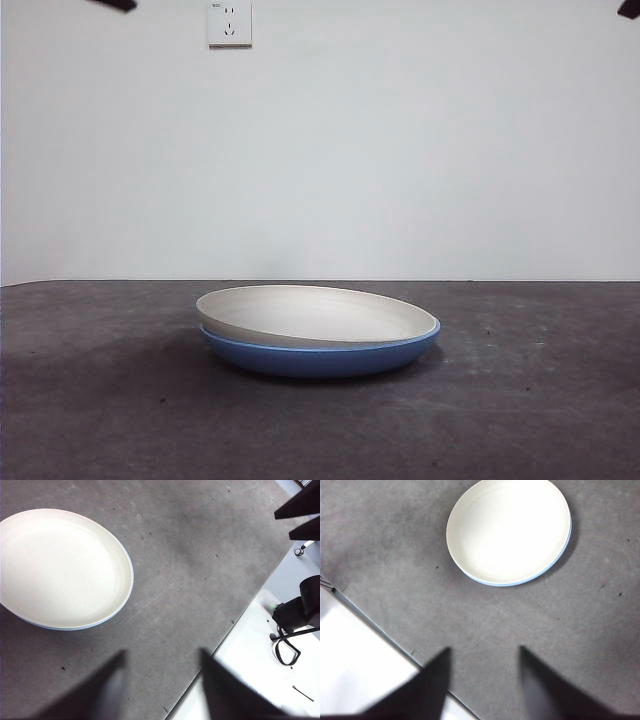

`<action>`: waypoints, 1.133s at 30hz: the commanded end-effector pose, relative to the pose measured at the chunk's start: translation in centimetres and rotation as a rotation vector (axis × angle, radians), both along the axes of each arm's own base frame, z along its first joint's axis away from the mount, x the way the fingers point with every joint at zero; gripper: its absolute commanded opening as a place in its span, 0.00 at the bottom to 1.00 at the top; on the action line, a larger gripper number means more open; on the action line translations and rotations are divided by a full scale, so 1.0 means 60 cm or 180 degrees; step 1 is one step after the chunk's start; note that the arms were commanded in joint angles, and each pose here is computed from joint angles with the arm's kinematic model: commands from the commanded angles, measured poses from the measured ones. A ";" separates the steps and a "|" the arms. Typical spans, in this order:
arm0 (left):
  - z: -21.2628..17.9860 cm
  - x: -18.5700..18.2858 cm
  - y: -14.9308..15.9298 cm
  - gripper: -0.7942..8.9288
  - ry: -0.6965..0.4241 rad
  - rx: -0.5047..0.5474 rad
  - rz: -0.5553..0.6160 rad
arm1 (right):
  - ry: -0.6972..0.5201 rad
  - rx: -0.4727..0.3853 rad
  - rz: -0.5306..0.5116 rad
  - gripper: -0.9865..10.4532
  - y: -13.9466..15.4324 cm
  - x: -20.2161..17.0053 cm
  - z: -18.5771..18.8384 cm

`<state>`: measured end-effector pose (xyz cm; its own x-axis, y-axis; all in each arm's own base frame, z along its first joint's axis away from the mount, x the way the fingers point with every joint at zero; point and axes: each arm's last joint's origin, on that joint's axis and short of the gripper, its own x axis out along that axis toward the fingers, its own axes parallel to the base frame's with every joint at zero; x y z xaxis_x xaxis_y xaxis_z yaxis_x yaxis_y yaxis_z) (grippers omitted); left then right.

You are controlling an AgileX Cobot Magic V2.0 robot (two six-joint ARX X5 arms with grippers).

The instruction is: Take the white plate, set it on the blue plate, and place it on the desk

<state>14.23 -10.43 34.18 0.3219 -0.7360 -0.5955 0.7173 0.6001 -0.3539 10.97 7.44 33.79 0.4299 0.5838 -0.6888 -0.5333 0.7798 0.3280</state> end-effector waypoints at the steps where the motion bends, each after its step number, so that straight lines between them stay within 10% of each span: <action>1: 0.004 0.002 -0.003 0.09 -0.0029 -0.0023 -0.0025 | -0.0080 -0.0035 0.0099 0.10 0.001 -0.001 0.007; 29: 0.006 -0.001 -0.001 0.09 -0.0053 -0.0038 -0.0024 | -0.0084 -0.0047 0.0108 0.10 0.001 -0.001 0.007; 34: 0.031 -0.014 0.019 0.09 -0.0549 -0.0147 0.0099 | -0.0084 -0.0047 0.0108 0.10 0.001 -0.001 0.007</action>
